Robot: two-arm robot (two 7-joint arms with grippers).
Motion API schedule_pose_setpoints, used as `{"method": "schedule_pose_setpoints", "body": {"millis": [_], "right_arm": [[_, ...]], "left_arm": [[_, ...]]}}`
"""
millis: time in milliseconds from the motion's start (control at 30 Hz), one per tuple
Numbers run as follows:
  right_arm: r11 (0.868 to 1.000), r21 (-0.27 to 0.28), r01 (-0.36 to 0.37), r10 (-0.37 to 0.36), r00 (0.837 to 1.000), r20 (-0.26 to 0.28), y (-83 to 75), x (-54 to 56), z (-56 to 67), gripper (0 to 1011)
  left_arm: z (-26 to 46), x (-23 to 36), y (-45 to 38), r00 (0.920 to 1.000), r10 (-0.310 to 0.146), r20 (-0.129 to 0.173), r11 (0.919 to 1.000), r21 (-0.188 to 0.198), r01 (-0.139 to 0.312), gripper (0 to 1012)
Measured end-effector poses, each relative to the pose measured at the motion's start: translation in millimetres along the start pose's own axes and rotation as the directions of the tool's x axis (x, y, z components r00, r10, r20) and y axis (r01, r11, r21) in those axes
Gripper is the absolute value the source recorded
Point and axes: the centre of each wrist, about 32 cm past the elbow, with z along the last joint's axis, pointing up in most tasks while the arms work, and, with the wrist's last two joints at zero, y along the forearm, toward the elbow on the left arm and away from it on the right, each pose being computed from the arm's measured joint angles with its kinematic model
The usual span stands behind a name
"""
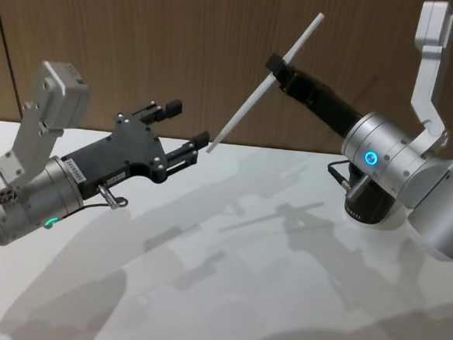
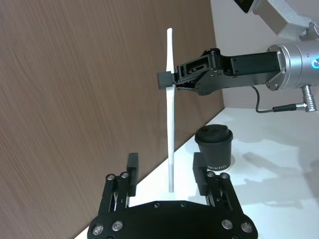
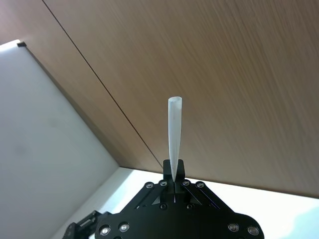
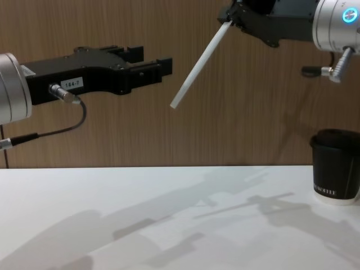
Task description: Pick up the straw with one hand, pass it to the other hand, and insert it into the cup.
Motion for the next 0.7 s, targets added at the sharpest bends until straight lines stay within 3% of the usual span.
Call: {"method": "schedule_pose_setpoints", "body": {"millis": [167,367,567,700], "right_arm": [[1.0,-0.018,0.021,-0.02,0.998,0.063,-1.2,1.2,6.3,6],[0.998,-0.043,0.051,-0.044,0.988,0.145,-2.8,1.7,15.6,6],[0.994,-0.062,0.088,-0.072,0.972,0.223,-4.4,2.4,24.7,6],[0.989,-0.074,0.125,-0.098,0.952,0.291,-5.5,3.0,33.5,6]], "left_arm": [[0.0,0.0,0.0,1.0,0.0,0.0,1.0,0.0,0.0,824],[0.0,0.0,0.0,1.0,0.0,0.0,1.0,0.0,0.0,972],[0.0,0.0,0.0,1.0,0.0,0.0,1.0,0.0,0.0,1003],[0.0,0.0,0.0,1.0,0.0,0.0,1.0,0.0,0.0,1003]]}}
